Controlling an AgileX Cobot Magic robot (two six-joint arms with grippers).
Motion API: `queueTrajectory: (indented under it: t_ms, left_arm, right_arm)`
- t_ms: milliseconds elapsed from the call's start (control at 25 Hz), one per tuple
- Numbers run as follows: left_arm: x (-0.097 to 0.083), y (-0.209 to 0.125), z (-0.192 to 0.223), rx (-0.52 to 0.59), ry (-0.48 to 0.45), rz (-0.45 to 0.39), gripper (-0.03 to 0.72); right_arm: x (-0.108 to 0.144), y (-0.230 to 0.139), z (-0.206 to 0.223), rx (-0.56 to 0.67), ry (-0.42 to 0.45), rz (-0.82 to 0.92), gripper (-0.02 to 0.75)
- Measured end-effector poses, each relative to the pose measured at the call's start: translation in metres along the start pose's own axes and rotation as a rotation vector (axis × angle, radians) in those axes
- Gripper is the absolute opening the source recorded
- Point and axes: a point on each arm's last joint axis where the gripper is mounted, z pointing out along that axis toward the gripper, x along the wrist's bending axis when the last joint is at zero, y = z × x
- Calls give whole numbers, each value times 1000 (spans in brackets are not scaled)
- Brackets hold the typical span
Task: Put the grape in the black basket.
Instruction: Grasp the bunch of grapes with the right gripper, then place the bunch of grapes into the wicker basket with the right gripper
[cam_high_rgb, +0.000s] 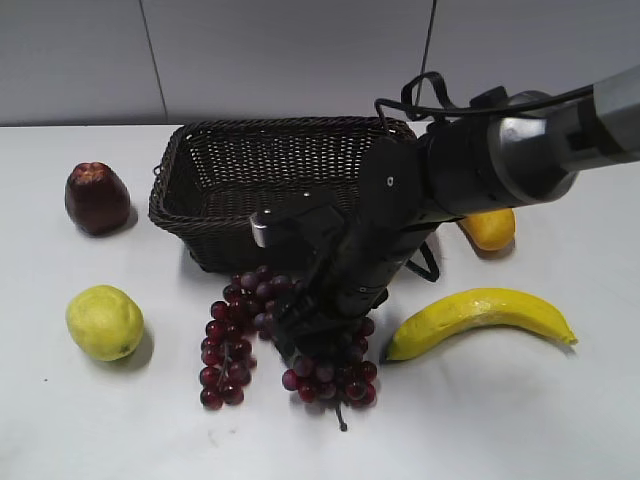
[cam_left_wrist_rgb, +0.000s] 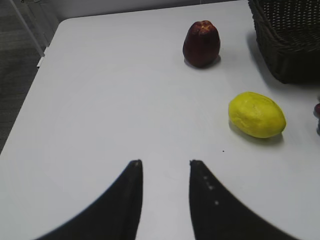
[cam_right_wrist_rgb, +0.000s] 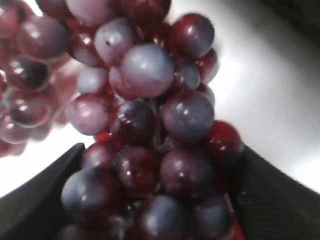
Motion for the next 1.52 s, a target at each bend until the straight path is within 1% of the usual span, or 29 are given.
queueTrajectory:
  t_ms: [120, 160, 200, 240, 440, 640, 760, 920, 1000, 1080, 1160, 1280, 1400, 1520]
  left_arm:
    - [0, 0, 0, 0, 0, 0, 237]
    - [0, 0, 0, 0, 0, 0, 237]
    - [0, 0, 0, 0, 0, 0, 237]
    - [0, 0, 0, 0, 0, 0, 237]
    - [0, 0, 0, 0, 0, 0, 237]
    - [0, 0, 0, 0, 0, 0, 237]
    - [0, 0, 0, 0, 0, 0, 237]
    - [0, 0, 0, 0, 0, 0, 237]
    - [0, 0, 0, 0, 0, 0, 237]
    - [0, 0, 0, 0, 0, 0, 237]
    - [0, 0, 0, 0, 0, 0, 237]
    - [0, 0, 0, 0, 0, 0, 237]
    - [0, 0, 0, 0, 0, 0, 237]
    - [0, 0, 0, 0, 0, 0, 237]
  right_arm:
    - [0, -1, 1, 8, 0, -4, 481]
    - [0, 0, 0, 9, 1, -6, 424]
    - [1, 0, -1, 14, 5, -6, 342]
    - [1, 2, -3, 20, 8, -14, 317]
    - [8, 12, -25, 54, 35, -59, 310]
    - [22, 28, -72, 66, 88, -101, 299]
    - [31, 43, -112, -4, 104, -134, 299]
    - [43, 71, -170, -185, 101, -184, 299]
    - [48, 88, -200, -289, 88, -213, 299]
    - [50, 102, -224, -381, 54, -247, 299]
    - [50, 113, -244, -471, 0, -273, 299]
    - [46, 123, -262, -553, -83, -292, 299]
    - [35, 130, -257, -564, -124, -283, 299]
    - [18, 137, -228, -506, -136, -244, 299]
